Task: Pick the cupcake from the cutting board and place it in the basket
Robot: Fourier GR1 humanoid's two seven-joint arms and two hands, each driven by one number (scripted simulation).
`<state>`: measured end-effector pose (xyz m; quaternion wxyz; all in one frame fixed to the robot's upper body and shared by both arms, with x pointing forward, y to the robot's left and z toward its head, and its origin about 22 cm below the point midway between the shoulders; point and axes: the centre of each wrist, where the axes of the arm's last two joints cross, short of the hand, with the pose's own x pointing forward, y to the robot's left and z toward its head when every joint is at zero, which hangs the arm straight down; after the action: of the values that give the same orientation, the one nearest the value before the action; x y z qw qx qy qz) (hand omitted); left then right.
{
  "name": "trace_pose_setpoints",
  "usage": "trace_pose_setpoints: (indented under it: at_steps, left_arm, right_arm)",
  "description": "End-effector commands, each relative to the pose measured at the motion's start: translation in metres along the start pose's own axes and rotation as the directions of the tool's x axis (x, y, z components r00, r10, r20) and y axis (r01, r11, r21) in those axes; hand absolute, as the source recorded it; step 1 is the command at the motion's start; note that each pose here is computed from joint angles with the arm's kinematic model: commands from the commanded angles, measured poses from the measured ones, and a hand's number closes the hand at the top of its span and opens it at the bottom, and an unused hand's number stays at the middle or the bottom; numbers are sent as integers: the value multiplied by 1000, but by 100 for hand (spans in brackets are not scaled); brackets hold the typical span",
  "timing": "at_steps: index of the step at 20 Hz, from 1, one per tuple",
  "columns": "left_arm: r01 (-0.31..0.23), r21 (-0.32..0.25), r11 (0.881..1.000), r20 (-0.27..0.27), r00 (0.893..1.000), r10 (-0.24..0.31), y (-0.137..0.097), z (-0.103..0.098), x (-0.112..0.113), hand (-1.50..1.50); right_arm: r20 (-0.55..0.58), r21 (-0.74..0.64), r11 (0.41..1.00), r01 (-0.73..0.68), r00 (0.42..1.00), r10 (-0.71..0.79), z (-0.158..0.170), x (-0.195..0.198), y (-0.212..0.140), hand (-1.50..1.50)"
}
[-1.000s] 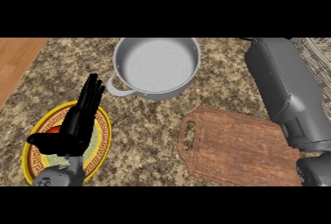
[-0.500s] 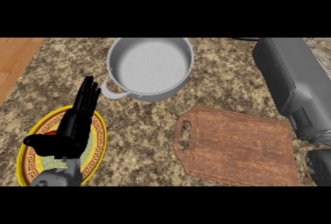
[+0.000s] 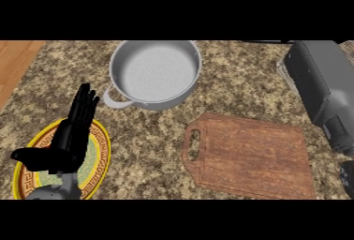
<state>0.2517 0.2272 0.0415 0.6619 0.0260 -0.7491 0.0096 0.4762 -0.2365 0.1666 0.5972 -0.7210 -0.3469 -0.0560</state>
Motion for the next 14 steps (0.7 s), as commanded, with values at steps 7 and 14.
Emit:
trace_pose_setpoints:
  at_steps: [7,14]
  left_arm:
    - [11,18,1000,-19,1000,-11,5,3,3,0]
    - [0,25,1000,-8,1000,1,2,9,-13,0]
  right_arm:
    - [-168,-25,999,-31,985,27,-25,-45,23,150]
    - [-180,46,995,-93,979,100,-41,-83,40,150]
